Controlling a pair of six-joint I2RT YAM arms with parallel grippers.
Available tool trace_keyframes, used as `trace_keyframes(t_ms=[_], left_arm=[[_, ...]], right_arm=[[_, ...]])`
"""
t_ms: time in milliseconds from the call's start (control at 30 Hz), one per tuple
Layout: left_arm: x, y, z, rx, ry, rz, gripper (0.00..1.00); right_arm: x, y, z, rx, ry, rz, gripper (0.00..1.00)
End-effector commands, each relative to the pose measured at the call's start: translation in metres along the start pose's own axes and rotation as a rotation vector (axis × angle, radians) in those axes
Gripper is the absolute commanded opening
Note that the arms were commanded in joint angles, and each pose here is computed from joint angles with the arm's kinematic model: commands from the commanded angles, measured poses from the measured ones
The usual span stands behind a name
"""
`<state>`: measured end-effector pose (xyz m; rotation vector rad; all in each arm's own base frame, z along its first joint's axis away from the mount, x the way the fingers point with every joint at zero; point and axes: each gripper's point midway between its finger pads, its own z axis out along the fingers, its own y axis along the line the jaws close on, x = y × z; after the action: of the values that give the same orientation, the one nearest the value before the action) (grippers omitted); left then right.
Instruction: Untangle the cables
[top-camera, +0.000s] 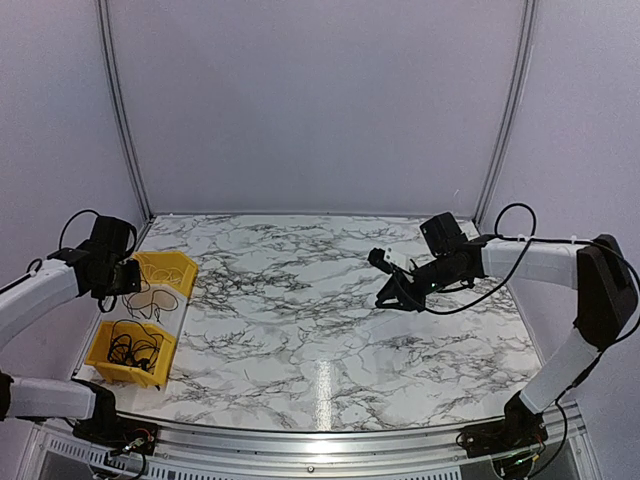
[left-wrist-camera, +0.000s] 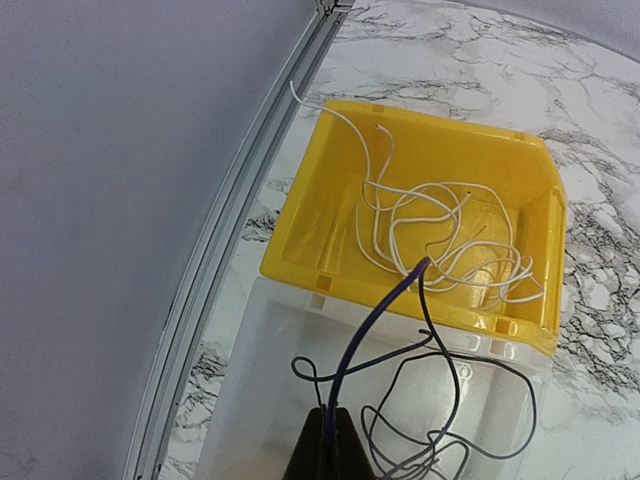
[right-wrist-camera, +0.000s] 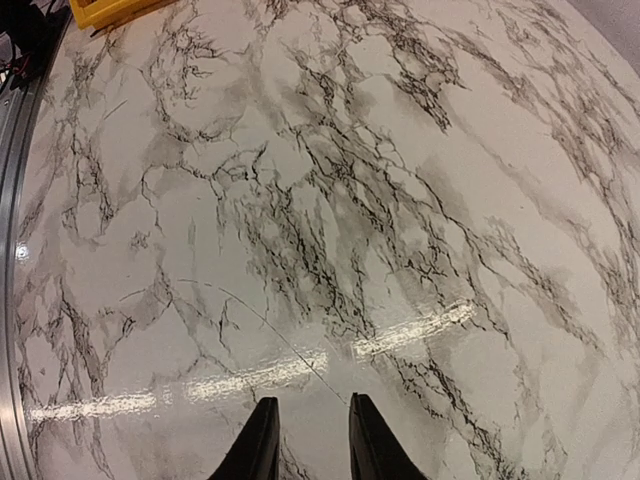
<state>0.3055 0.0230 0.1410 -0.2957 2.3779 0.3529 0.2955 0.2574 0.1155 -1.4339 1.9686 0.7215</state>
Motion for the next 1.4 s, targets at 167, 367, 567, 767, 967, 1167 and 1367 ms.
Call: trace_keyframes(t_ms=[167,367,567,767,967,1167,1367], left_arm=[[0.044,0.011,0.000,-0.054,0.166,-0.167,0.00],[0.057,0.012,0.017,-0.129,0.232,-0.194,0.00],[0.053,0.007,0.035,-0.168,0.260,-0.181,0.00],[0.029,-0.004,0.042,-0.128,0.234,-0.219,0.00],[0.012,-0.003,0.045,-0.143,0.185,-0.262,0.00],[0.024,-0.002,0.055,-0.159,0.204,-0.276,0.00],[0.030,-0.007,0.057,-0.131,0.229,-0.273,0.00]], right_arm=[[-0.003,-0.002,0.003,-0.010,0.009,-0.015,0.26],[-0.003,0.000,0.005,-0.016,0.017,-0.021,0.25],[-0.003,0.000,0.005,-0.010,0.019,-0.025,0.25],[-0.001,-0.001,0.006,-0.010,0.027,-0.023,0.25],[0.000,-0.001,0.006,-0.010,0.031,-0.025,0.25],[0.002,-0.001,0.007,-0.012,0.037,-0.023,0.25],[0.003,-0.001,0.008,-0.016,0.043,-0.022,0.25]])
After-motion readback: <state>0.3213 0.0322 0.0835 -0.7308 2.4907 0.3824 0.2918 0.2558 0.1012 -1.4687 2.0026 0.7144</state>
